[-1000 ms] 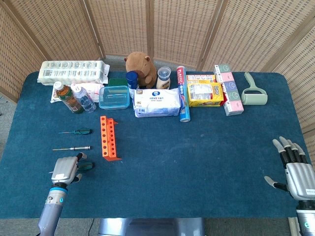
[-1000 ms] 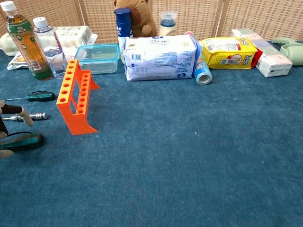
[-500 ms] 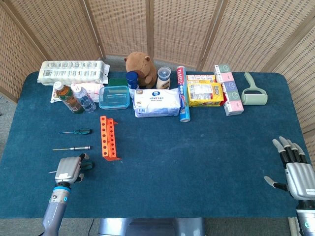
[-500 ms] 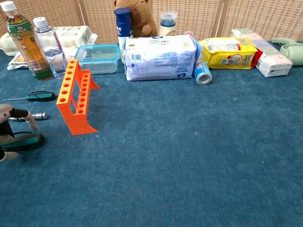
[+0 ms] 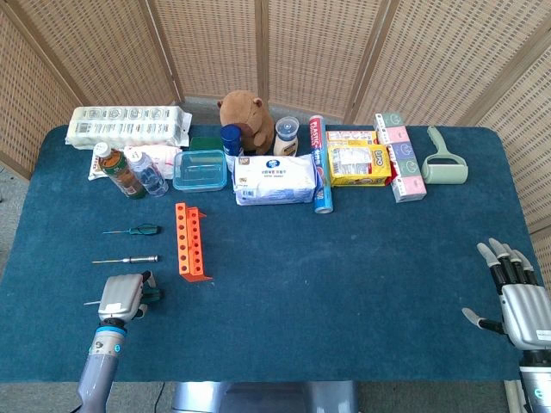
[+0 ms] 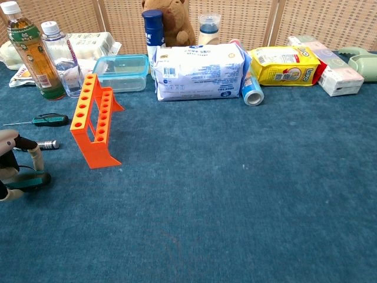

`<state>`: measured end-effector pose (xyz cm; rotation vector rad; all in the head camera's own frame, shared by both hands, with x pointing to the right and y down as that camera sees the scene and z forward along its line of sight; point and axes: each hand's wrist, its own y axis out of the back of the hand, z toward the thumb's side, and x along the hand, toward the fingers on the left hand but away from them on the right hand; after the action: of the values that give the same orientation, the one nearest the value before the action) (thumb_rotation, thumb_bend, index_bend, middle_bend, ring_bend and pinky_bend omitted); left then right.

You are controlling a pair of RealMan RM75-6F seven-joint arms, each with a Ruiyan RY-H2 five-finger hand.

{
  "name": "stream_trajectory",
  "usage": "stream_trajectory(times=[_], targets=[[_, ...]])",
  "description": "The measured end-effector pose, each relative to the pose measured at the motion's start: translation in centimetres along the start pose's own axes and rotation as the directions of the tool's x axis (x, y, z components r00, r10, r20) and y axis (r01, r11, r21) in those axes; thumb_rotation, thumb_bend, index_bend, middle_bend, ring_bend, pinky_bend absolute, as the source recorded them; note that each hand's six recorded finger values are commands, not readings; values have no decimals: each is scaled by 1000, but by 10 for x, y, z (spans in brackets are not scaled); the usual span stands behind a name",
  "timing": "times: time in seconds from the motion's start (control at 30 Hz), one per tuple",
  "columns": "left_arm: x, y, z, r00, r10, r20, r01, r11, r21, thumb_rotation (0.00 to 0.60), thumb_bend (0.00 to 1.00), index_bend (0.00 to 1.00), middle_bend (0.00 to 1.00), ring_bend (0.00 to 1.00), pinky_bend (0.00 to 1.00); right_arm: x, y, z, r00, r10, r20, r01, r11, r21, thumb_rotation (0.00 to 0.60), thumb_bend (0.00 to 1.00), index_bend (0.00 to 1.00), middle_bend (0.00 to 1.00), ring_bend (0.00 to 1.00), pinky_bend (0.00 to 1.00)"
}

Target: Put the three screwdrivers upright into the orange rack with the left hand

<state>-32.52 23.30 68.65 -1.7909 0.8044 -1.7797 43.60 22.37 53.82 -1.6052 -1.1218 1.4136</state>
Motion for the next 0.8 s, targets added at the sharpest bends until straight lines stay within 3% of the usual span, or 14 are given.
stream_trajectory(times=[0.23, 0.4, 0.67, 0.8], targets=[[-3, 11, 0, 999, 35, 21, -34, 999, -37, 600, 364, 626, 1000, 1000, 1000, 0, -1, 1, 1000, 5, -2, -5, 1000, -1, 600, 1, 0, 29, 0, 18], [-10, 32, -1, 992, 106, 65, -99, 990, -103, 600, 371, 626, 1000, 1000, 1000, 0, -1, 1, 1000, 7, -1, -7, 1000, 0, 600, 1, 0, 29, 0, 19], [-27, 86, -15, 953, 269, 142, -237, 949, -208, 600, 381, 626, 1000, 1000, 1000, 0, -4, 3, 1000, 15, -2, -15, 1000, 10, 600, 1, 0, 29, 0, 19], [-36, 104, -18, 930, 302, 210, -232, 925, -301, 600, 406, 626, 1000, 1000, 1000, 0, -6, 4, 1000, 19, -1, -19, 1000, 16, 600, 1, 0, 29, 0, 18]])
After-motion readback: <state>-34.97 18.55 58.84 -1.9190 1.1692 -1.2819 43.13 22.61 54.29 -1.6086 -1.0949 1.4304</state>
